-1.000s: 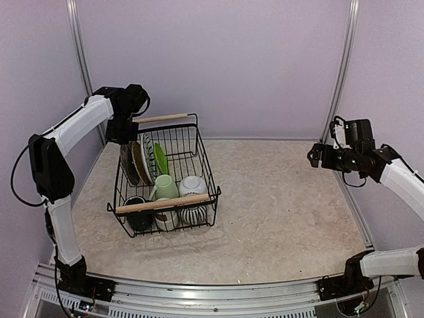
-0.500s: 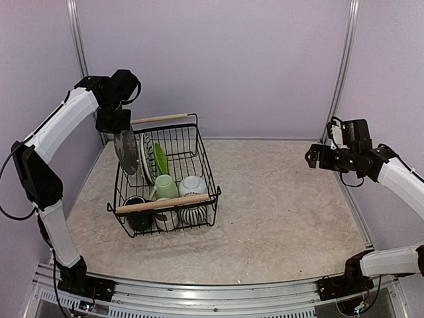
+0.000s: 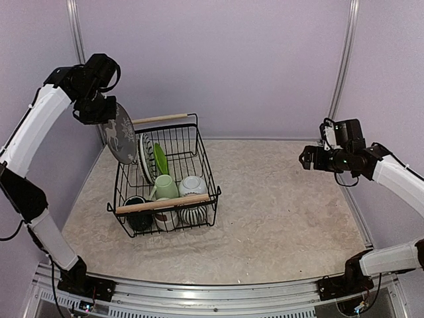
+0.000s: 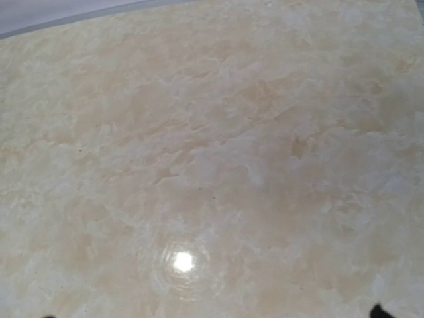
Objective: Unload the mixed dishes from the dish rack
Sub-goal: Grab the plate from the dish rack, then pass from the left arm to the right, then place the plate in the corner of the board, then grab the plate from the dish rack.
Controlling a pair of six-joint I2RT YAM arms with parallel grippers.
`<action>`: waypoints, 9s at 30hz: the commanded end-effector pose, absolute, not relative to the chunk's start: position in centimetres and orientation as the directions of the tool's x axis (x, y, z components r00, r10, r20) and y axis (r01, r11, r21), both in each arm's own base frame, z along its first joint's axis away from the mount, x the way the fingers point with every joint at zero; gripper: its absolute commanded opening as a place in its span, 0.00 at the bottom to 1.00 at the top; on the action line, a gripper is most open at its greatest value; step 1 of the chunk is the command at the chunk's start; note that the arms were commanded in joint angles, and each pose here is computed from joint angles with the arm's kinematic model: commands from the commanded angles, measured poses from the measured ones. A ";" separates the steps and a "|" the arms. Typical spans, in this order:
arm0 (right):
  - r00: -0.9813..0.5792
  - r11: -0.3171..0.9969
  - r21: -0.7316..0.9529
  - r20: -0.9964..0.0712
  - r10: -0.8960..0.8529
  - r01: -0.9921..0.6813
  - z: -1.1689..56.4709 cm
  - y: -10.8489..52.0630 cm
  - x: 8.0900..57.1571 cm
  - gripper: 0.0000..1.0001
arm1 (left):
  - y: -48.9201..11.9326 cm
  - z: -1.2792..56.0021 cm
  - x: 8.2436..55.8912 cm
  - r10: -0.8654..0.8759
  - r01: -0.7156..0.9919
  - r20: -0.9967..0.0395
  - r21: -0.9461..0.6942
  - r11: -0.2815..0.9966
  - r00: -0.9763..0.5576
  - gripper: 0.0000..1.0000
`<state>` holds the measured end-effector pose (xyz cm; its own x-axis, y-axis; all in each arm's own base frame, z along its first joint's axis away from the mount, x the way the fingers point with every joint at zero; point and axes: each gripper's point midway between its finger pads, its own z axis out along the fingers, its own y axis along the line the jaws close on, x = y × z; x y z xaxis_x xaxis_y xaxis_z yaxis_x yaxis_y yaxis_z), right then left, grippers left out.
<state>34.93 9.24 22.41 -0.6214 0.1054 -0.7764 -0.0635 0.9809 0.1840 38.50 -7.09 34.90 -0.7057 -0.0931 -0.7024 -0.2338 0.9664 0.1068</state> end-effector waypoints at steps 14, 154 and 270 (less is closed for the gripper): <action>-0.588 0.913 0.303 -0.804 0.091 -0.272 26.4 19.1 37.6 1.00 | -16.1 45.9 37.2 -0.392 0.291 -0.735 -0.611 0.736 -0.553 0.00; -0.664 0.827 0.441 -0.506 0.550 0.349 5.2 -7.0 47.2 0.76 | -13.7 23.5 43.8 -0.185 -0.090 -0.509 -0.205 0.975 -0.841 0.82; -0.623 0.497 0.697 -0.705 0.340 -0.518 30.5 25.3 36.2 1.00 | -25.6 39.8 39.1 -0.243 0.436 -0.601 -0.753 0.493 -0.761 0.00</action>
<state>36.52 21.15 25.78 -0.6377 0.3201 -0.7007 -0.3888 0.6515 0.6514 39.69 -21.75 34.35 -0.7928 -0.2429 -0.5591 0.2336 0.7260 -0.6467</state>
